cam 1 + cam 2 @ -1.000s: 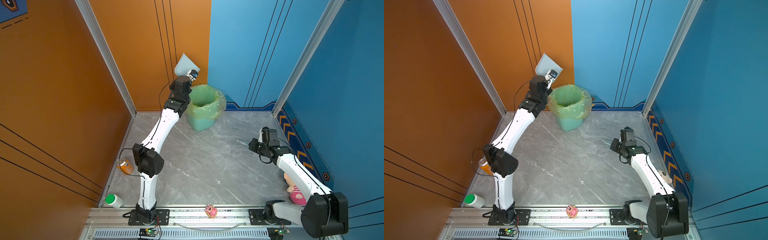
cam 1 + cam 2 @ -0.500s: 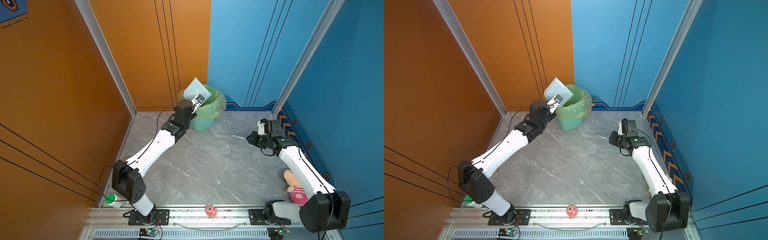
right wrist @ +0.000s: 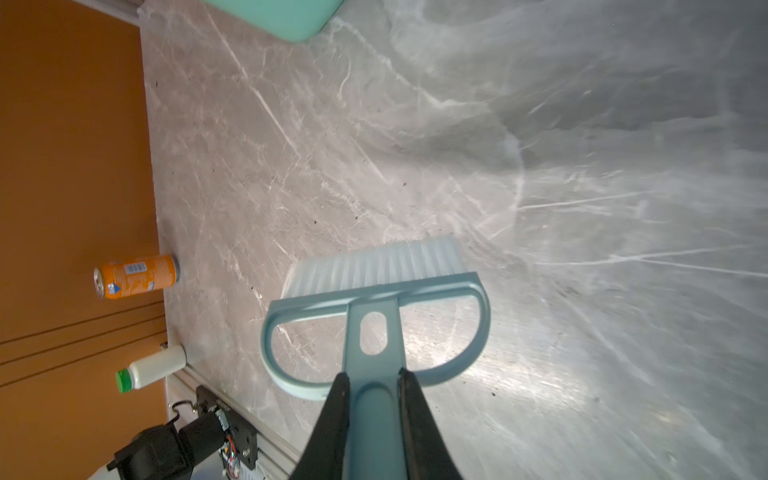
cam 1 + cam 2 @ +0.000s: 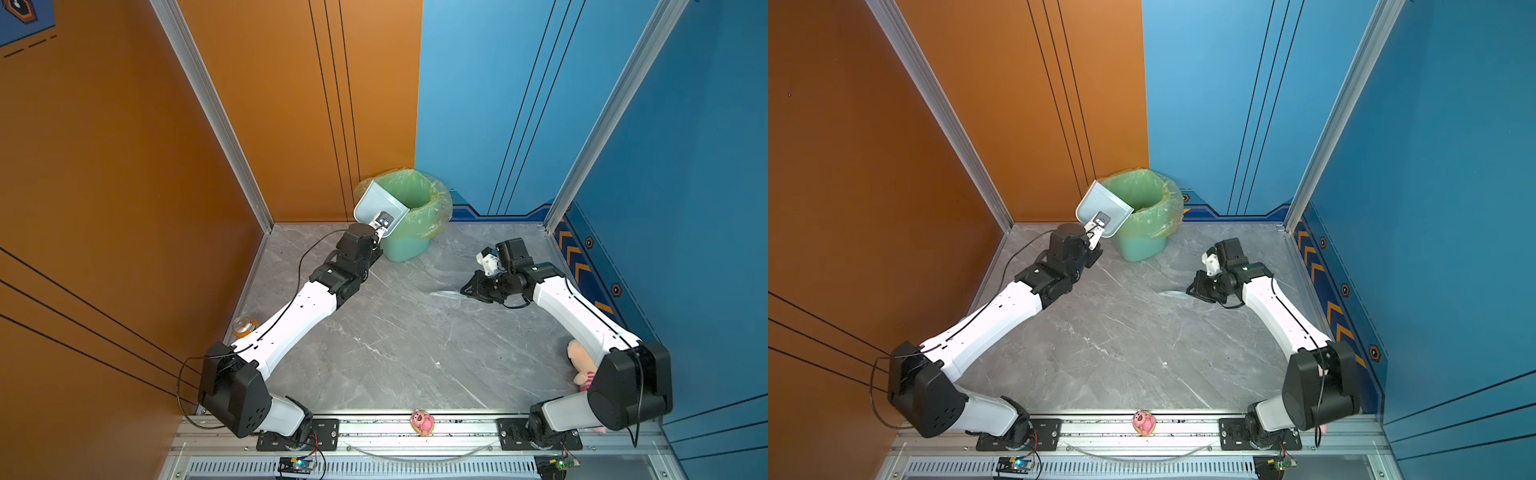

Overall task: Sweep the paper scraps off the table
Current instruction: 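Lower the empty dustpan from the bin while the right brush moves toward it, then lower the dustpan and brush together onto the table near the orange can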

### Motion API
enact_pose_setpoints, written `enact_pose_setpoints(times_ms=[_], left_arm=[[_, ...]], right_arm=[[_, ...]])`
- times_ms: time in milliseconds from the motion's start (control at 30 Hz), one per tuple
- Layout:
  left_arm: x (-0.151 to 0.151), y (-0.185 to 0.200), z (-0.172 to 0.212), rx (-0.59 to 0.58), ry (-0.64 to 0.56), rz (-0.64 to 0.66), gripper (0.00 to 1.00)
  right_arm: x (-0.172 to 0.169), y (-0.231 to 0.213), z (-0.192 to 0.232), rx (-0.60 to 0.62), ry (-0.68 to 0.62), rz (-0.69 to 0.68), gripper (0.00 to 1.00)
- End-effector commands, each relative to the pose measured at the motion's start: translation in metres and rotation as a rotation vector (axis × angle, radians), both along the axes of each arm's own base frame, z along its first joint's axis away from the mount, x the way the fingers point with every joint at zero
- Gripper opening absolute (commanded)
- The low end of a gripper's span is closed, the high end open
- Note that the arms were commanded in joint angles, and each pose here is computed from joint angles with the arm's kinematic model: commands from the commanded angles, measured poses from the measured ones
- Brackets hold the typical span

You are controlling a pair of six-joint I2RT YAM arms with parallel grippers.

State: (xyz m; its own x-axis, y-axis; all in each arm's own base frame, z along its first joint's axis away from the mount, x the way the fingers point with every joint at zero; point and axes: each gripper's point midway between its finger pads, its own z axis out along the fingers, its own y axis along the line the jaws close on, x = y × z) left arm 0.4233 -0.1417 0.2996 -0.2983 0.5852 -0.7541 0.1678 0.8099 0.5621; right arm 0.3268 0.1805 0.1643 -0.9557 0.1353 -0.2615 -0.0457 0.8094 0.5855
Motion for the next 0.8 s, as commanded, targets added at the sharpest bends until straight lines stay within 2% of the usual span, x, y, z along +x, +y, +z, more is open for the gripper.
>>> enact_pose_setpoints(times_ms=[0, 233, 400, 600, 767], left_arm=[[-0.020, 0.031, -0.016, -0.046, 0.061, 0.112, 0.00], [-0.054, 0.069, -0.044, -0.011, 0.137, 0.185, 0.00], [-0.080, 0.090, -0.074, 0.042, 0.253, 0.191, 0.00], [-0.098, 0.103, -0.089, 0.095, 0.278, 0.165, 0.00], [-0.102, 0.132, -0.093, 0.015, 0.273, 0.268, 0.00]], right_arm=[[0.000, 0.035, 0.007, 0.067, 0.020, 0.080, 0.00], [0.002, 0.113, -0.009, 0.168, 0.116, 0.232, 0.00], [0.002, 0.165, -0.015, 0.224, 0.165, 0.338, 0.00], [0.007, 0.214, -0.032, 0.300, 0.261, 0.407, 0.00], [0.004, 0.244, -0.030, 0.356, 0.298, 0.463, 0.00]])
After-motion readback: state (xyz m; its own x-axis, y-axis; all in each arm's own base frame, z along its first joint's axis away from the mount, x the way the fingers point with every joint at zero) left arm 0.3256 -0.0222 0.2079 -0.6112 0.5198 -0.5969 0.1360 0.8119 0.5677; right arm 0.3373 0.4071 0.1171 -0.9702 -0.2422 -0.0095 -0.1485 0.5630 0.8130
